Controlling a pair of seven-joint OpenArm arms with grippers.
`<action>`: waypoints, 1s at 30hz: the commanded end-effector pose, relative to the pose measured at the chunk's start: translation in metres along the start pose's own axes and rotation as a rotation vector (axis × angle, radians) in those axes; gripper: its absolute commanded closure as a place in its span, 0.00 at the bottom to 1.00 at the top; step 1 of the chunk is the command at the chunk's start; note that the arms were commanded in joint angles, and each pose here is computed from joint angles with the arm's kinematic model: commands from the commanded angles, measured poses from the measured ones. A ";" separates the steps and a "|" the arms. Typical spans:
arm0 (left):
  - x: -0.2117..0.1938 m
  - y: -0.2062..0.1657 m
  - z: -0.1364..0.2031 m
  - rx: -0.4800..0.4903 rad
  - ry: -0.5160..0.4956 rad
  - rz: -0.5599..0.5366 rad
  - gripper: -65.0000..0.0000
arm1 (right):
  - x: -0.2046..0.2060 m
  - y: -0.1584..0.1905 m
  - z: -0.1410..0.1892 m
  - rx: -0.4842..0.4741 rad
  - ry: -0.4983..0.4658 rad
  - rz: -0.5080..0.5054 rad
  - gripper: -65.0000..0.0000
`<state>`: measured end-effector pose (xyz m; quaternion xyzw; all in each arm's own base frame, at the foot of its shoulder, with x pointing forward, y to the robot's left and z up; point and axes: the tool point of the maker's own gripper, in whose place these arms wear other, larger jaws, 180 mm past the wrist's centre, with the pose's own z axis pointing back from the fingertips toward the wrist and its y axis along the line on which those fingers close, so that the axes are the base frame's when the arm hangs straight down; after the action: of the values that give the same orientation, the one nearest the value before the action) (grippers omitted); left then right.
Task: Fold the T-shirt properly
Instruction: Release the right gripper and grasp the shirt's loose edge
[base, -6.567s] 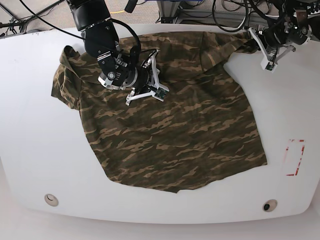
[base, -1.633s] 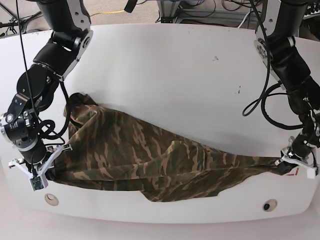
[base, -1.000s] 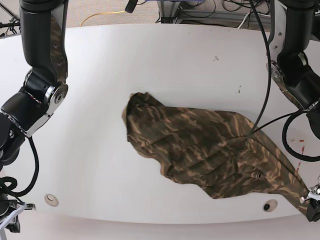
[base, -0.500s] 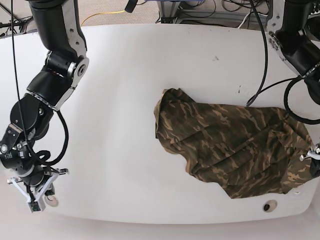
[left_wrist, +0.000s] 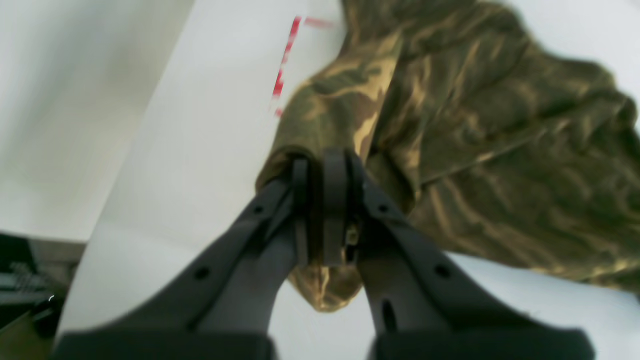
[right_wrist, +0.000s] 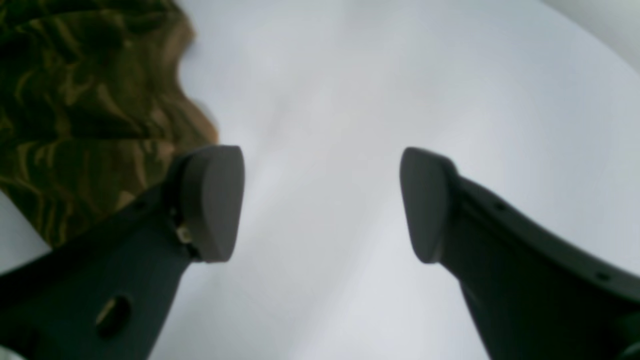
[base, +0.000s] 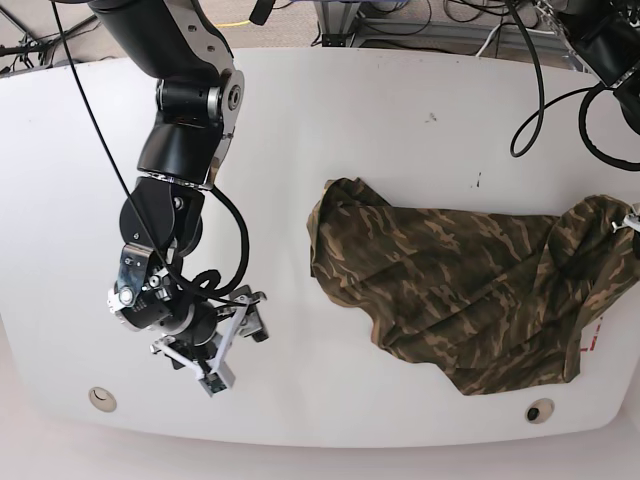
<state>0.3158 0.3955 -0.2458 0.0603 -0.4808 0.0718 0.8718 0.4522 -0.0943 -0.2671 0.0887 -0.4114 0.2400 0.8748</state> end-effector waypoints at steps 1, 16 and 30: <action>0.016 0.007 0.009 0.013 -0.052 -0.030 0.98 | 0.022 0.010 -0.008 0.044 -0.075 -0.007 0.20; -0.030 0.029 0.028 0.029 0.047 -0.103 0.99 | -0.025 0.071 -0.089 0.307 -0.043 -0.242 0.17; -0.036 0.030 0.030 0.029 0.064 -0.107 0.99 | -0.038 0.120 -0.117 0.417 -0.106 -0.398 0.18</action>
<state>0.2599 0.4128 -0.2789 0.0833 -0.4241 0.0457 0.9006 0.4387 0.0326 -0.3944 0.3490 -0.3518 0.1365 0.8578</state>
